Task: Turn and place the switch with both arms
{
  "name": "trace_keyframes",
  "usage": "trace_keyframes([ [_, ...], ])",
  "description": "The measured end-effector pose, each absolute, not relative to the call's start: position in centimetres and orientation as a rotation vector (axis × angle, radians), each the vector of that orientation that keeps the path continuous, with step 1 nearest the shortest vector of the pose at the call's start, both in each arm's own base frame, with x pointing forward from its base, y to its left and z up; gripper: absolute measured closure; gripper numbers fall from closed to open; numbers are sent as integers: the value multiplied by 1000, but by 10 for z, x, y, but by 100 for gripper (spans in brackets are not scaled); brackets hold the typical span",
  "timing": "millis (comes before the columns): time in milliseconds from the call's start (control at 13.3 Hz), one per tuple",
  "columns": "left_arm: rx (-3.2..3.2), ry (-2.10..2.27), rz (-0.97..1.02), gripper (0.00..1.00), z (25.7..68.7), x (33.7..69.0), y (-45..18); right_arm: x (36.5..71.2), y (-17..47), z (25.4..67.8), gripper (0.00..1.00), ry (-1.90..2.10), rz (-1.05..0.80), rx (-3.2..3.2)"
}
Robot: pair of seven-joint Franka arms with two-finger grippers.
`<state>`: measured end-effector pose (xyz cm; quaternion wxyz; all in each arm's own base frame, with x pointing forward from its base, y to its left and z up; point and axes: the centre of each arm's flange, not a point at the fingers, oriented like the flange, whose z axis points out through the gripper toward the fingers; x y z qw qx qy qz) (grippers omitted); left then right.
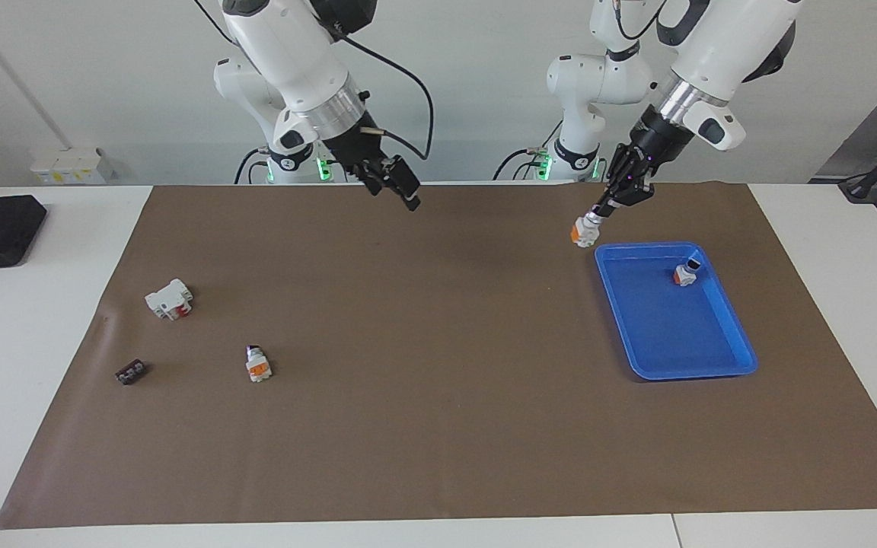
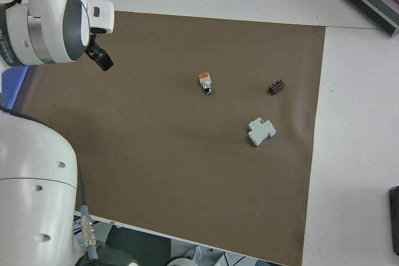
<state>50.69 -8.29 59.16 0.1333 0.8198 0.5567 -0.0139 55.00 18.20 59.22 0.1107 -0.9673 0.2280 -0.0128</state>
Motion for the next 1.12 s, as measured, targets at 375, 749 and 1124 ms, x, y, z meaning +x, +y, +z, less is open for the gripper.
trace_keyframes([
  [375,2673,1252,46,89,566,490,3,571,113,592,0,316,-246,-3112],
  [749,2879,922,63,89,511,483,30,573,102,614,0,312,-318,-3118],
  [1124,2937,792,18,89,441,489,41,571,64,644,0,252,-304,-3145],
])
